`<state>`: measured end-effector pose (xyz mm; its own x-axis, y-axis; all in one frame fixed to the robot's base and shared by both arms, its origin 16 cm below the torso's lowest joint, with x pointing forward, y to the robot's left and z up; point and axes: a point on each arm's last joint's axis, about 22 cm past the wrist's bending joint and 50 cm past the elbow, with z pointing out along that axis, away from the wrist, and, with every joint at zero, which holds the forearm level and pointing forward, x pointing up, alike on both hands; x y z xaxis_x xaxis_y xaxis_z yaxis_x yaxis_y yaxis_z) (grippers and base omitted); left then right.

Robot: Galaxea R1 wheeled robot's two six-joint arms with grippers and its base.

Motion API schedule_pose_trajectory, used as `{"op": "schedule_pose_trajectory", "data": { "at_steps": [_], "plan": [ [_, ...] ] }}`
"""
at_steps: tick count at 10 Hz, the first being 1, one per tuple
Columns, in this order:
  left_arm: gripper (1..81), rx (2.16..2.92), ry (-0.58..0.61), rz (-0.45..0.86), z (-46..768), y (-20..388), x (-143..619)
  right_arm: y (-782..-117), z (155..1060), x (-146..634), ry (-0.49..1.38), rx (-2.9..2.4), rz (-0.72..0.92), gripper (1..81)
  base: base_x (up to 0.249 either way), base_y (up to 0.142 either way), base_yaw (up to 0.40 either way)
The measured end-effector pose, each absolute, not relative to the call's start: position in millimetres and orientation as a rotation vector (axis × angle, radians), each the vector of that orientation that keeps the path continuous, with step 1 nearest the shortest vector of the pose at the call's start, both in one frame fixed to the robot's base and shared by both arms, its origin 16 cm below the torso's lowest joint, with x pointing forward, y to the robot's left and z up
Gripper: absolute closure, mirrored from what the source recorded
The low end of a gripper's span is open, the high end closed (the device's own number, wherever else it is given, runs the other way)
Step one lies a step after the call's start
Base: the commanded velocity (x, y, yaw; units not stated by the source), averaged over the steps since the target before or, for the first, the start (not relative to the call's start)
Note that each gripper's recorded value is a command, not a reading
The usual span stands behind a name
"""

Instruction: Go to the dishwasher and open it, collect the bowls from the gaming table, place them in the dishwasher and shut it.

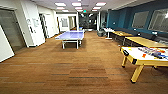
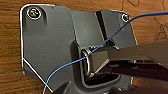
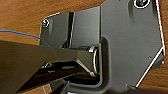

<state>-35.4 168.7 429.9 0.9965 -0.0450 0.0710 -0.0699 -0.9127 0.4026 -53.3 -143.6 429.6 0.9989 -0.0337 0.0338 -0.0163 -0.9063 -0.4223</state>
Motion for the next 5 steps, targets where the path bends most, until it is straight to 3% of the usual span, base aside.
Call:
{"op": "schedule_pose_trajectory", "data": {
  "at_steps": [5],
  "plan": [
    [1.0, 2.727, -0.083, 0.078, 429.3, 171.3, -35.9, -135.1, 430.9, -54.8, 0.037, -2.694, -0.052, 1.0, 0.202, 0.0, 0.0]
  ]
}}
